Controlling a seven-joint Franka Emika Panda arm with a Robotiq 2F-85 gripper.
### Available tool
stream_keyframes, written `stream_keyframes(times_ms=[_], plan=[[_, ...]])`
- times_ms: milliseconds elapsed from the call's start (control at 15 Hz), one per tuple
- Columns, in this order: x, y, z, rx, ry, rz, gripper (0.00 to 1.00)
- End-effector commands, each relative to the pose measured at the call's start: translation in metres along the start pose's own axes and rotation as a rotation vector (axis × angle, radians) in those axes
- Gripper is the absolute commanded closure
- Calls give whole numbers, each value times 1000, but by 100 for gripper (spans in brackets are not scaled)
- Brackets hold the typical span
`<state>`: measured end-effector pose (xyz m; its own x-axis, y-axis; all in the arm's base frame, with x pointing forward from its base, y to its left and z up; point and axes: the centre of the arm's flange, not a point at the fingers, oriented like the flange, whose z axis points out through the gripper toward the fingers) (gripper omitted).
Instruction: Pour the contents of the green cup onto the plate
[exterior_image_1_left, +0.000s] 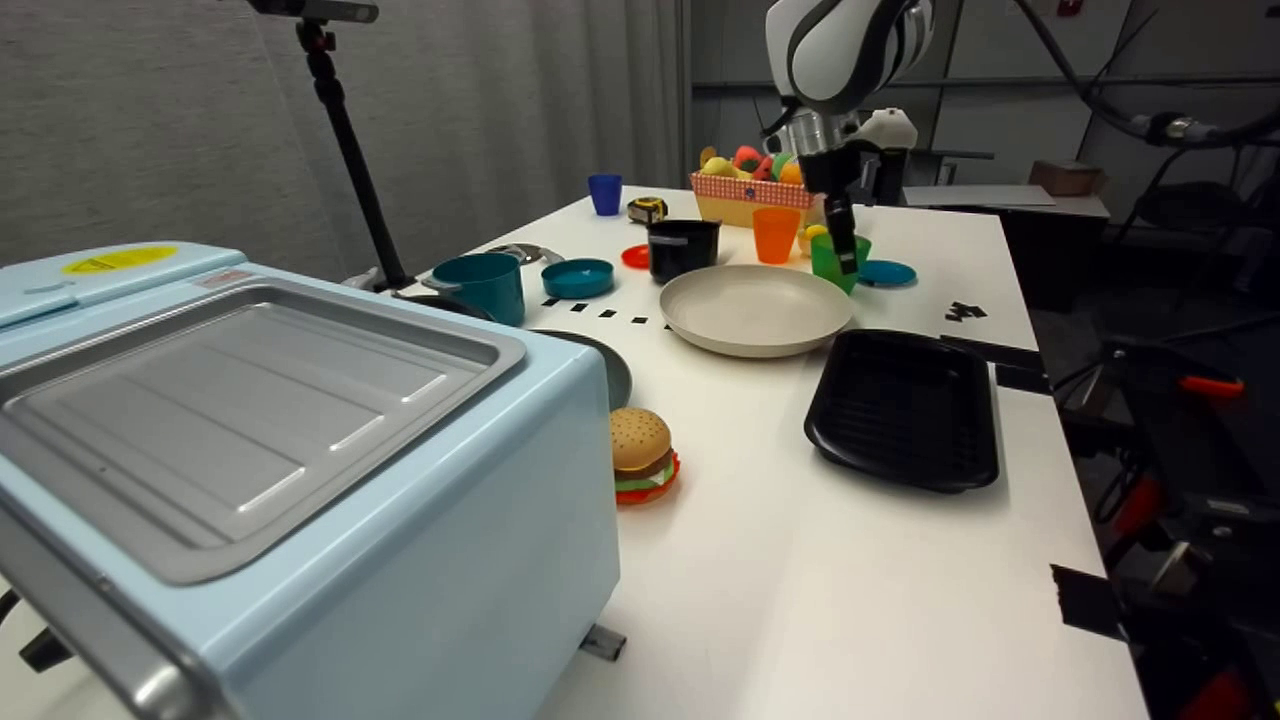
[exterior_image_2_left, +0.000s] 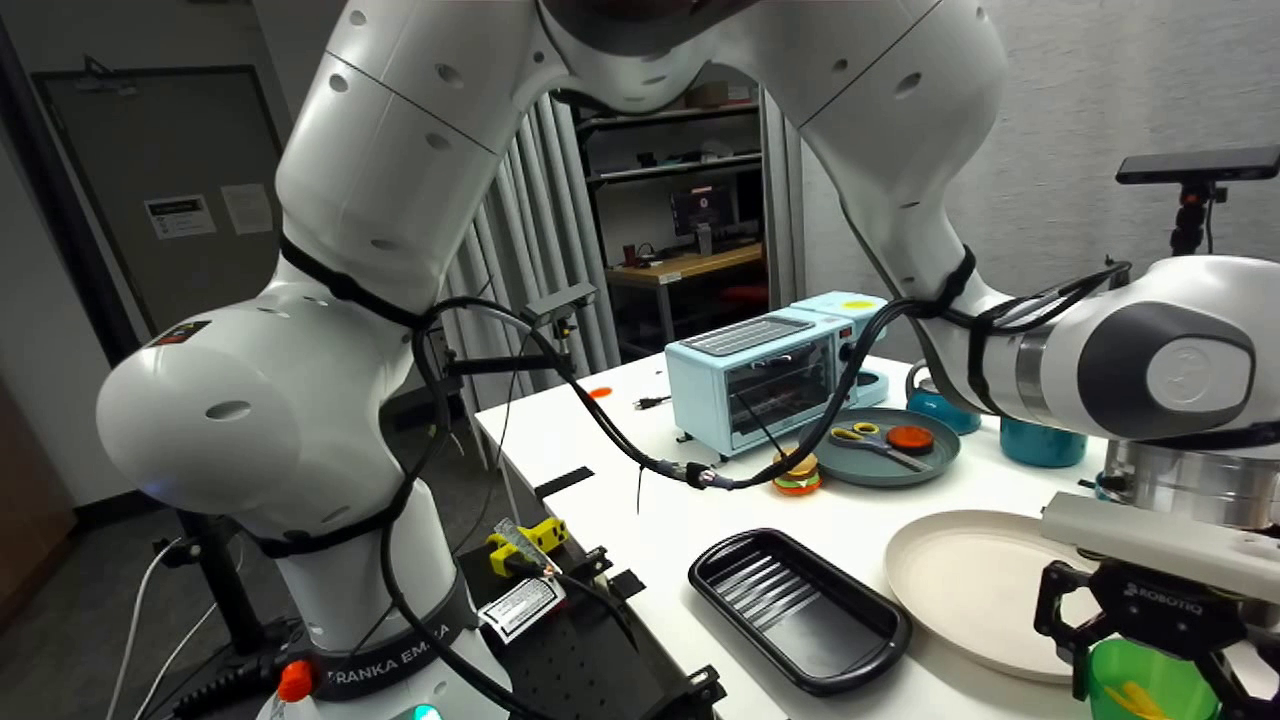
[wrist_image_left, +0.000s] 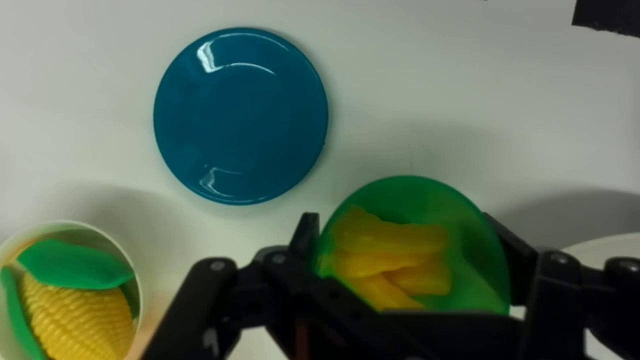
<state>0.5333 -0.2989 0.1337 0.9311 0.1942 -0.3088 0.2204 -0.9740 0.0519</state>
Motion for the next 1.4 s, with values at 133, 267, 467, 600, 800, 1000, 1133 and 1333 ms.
stream_keyframes(times_ms=[133, 267, 467, 600, 800, 1000, 1133, 1333], plan=[[-4, 10, -19, -12, 14, 18, 48], [-10, 8, -38, -17, 40, 39, 48], [-15, 3, -76, -25, 105, 45, 48], [-15, -5, -97, -29, 146, 48, 48], [-11, -26, -123, -23, 203, 39, 48], [-9, -52, -136, -2, 255, 33, 48], [-6, -70, -140, 11, 288, 35, 48], [-1, -92, -140, 21, 340, 56, 48]])
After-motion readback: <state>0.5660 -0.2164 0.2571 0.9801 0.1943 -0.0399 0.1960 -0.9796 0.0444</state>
